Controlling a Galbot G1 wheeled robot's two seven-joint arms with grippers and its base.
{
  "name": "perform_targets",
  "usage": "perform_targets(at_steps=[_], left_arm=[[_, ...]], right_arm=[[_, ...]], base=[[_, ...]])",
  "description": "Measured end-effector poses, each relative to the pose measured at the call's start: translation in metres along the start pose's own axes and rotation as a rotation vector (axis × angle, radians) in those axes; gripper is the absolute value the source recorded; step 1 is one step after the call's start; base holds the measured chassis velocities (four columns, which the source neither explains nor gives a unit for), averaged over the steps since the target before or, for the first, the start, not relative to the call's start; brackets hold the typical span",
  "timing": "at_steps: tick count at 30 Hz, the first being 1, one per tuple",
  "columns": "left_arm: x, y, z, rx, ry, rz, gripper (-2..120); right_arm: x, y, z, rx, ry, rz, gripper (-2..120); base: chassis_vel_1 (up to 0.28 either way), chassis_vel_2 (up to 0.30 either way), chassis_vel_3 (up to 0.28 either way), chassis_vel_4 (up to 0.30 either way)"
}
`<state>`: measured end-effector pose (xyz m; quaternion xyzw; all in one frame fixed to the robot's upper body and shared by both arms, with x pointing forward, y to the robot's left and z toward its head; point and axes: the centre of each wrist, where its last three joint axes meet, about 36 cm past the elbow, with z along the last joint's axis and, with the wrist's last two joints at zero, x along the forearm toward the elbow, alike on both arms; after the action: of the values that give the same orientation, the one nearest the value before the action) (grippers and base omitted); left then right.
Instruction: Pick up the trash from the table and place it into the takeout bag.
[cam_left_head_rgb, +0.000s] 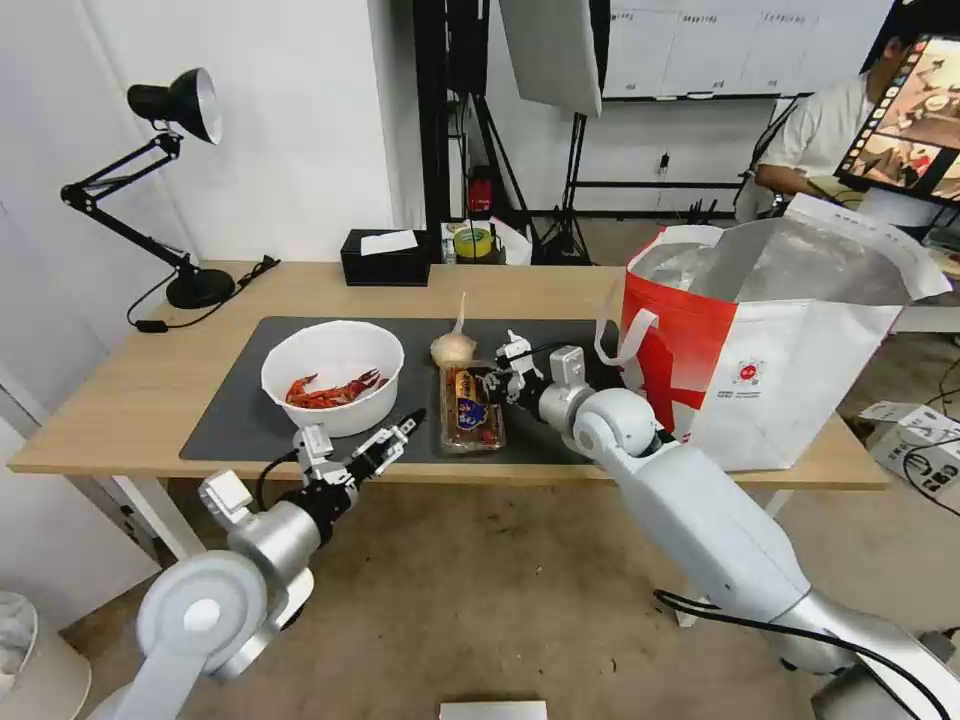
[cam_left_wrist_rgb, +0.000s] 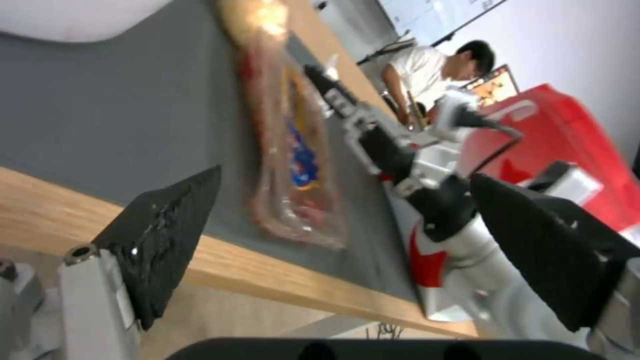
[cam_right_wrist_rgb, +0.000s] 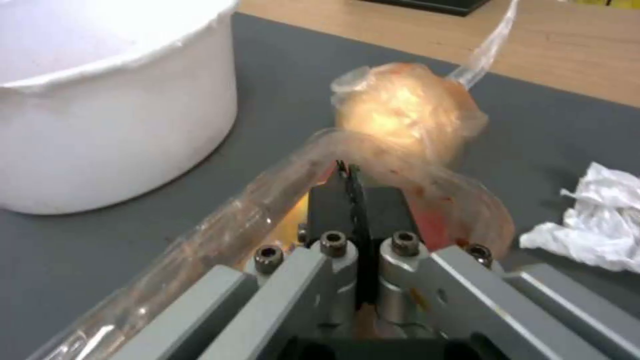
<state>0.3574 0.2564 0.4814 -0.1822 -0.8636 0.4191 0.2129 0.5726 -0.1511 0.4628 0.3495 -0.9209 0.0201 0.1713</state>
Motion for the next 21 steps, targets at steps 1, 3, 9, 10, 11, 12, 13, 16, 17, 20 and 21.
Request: perform_targets(at_steps=[1, 3, 9, 10, 11, 12, 13, 16, 17, 20, 21], left_arm=[[0.000, 0.000, 0.000, 0.000, 0.000, 0.000, 100], [-0.010, 0.005, -0.002, 0.002, 0.005, -0.002, 100], [-0.024, 0.010, -0.006, 0.003, 0.007, -0.004, 100], [-0.029, 0.013, -0.007, 0.003, 0.010, -0.009, 100], [-0.031, 0.014, -0.007, 0.002, 0.010, -0.010, 100], [-0.031, 0.014, -0.007, 0.002, 0.010, -0.010, 100], [-0.035, 0.015, -0.009, -0.001, 0.010, -0.010, 100], [-0.042, 0.014, -0.011, -0.006, 0.013, -0.005, 100], [-0.045, 0.014, -0.011, -0.008, 0.016, -0.003, 100], [-0.051, 0.013, -0.012, -0.012, 0.024, 0.004, 100], [-0.054, 0.012, -0.012, -0.013, 0.030, 0.007, 100]], right_arm=[[0.000, 0.000, 0.000, 0.000, 0.000, 0.000, 0], [0.000, -0.001, 0.000, 0.003, -0.003, 0.003, 0], [0.002, -0.003, 0.003, 0.007, 0.001, 0.013, 0], [0.003, -0.004, 0.004, 0.006, 0.000, 0.017, 0], [0.004, -0.005, 0.004, 0.005, 0.000, 0.019, 0], [0.004, -0.005, 0.004, 0.005, 0.000, 0.019, 0], [0.005, -0.006, 0.004, 0.005, 0.000, 0.023, 0], [0.006, -0.007, 0.004, 0.006, -0.001, 0.025, 0], [0.006, -0.007, 0.003, 0.008, -0.002, 0.026, 0], [0.008, -0.007, 0.003, 0.011, -0.004, 0.027, 0], [0.009, -0.007, 0.002, 0.012, -0.004, 0.028, 0]], base=[[0.000, 0.000, 0.000, 0.000], [0.000, 0.000, 0.000, 0.000], [0.000, 0.000, 0.000, 0.000], [0.000, 0.000, 0.000, 0.000], [0.000, 0.000, 0.000, 0.000], [0.000, 0.000, 0.000, 0.000], [0.000, 0.000, 0.000, 0.000], [0.000, 0.000, 0.000, 0.000], [0.000, 0.000, 0.000, 0.000], [0.000, 0.000, 0.000, 0.000], [0.000, 0.000, 0.000, 0.000]])
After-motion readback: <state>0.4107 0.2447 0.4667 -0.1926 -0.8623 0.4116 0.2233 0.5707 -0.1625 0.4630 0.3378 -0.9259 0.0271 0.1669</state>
